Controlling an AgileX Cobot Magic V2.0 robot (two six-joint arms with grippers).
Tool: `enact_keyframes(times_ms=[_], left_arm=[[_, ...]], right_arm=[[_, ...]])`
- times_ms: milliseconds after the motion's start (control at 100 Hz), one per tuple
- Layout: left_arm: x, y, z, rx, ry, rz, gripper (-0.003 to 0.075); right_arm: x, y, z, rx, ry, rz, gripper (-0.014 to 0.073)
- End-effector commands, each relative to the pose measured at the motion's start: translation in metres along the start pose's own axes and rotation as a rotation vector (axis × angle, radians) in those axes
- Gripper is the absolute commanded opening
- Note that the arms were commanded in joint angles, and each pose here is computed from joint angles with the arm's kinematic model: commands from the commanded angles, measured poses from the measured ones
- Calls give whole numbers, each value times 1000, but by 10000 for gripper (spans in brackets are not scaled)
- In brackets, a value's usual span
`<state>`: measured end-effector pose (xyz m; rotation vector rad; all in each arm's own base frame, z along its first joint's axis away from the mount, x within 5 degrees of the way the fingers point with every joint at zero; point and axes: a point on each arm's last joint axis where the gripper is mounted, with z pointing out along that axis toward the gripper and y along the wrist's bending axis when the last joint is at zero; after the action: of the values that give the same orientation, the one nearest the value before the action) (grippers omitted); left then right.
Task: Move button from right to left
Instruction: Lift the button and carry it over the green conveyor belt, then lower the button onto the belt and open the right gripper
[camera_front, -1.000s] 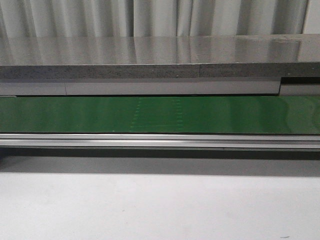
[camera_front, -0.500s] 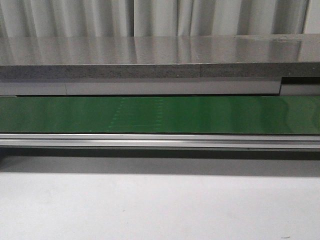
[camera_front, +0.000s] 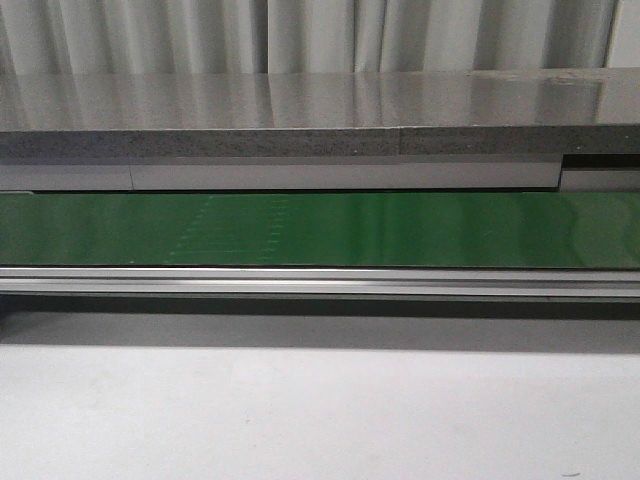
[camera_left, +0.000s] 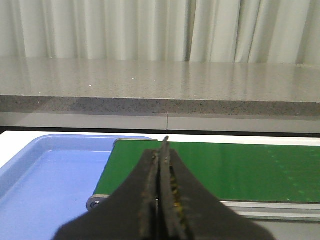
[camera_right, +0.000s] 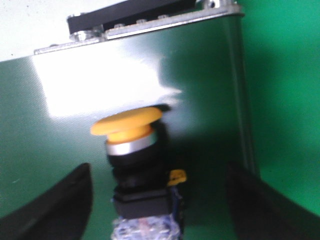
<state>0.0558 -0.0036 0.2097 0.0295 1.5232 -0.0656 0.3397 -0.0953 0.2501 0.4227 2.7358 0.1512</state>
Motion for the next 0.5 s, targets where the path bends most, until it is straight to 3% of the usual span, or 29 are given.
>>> enact_keyframes(times_ms=[0,160,490], left_arm=[[6,1,-1,-1,-63,-18,-20],[6,1,-1,-1,-63,-18,-20],[6,1,-1,-1,-63,-18,-20]], right_arm=[[-6,5,-22,-17,-89,7,666],[-4,12,-42,-41,-136,-1,666],[11,29,-86,-18,-205,-154,666]])
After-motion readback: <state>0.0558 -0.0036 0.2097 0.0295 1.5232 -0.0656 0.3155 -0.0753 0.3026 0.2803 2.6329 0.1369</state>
